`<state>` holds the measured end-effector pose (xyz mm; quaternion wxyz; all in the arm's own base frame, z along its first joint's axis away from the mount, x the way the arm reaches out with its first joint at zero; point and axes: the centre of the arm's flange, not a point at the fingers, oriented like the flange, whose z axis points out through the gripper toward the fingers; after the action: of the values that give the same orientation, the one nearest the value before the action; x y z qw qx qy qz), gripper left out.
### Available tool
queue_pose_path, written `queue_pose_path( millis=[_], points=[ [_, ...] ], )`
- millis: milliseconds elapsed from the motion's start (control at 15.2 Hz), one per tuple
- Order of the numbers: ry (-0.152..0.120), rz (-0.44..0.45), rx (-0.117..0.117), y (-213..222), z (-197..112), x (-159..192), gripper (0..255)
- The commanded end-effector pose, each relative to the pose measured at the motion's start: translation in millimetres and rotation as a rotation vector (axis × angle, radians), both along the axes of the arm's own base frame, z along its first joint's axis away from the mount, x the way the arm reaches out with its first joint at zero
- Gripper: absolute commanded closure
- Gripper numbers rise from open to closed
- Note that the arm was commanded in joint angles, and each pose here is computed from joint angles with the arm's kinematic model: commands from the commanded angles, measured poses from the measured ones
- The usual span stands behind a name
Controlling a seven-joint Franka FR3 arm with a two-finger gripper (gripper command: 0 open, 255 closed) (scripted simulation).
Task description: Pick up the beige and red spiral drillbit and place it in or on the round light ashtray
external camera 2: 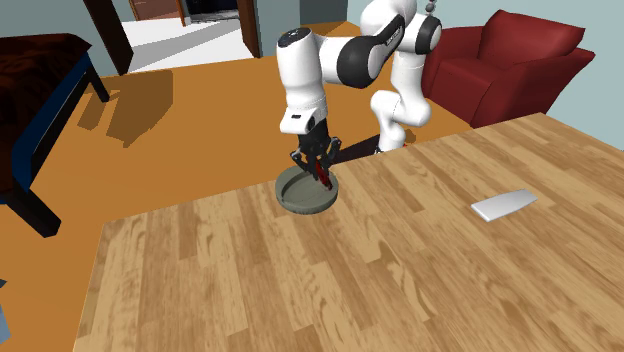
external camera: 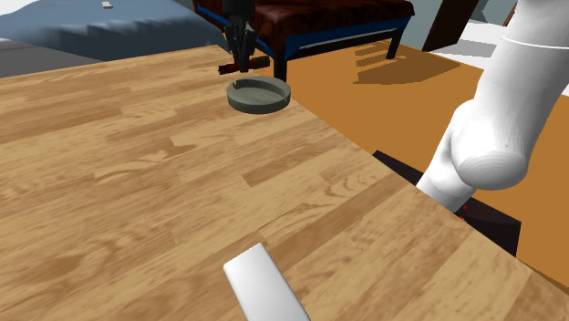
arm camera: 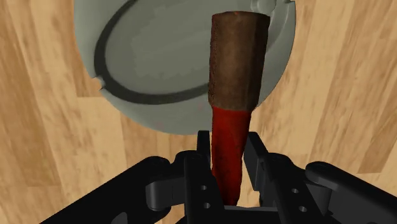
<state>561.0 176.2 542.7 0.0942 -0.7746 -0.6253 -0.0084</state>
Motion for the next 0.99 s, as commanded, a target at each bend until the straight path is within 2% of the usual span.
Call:
queue_pose_path(
  millis=[0, 132, 924],
  points=[
    [0.0, 0.001, 0.0, -26, 0, 1, 255],
    [0.0, 0.001, 0.0, -54, 0, 7, 255],
    [0.0, 0.001, 0.0, -54, -63, 7, 255]
  ],
)
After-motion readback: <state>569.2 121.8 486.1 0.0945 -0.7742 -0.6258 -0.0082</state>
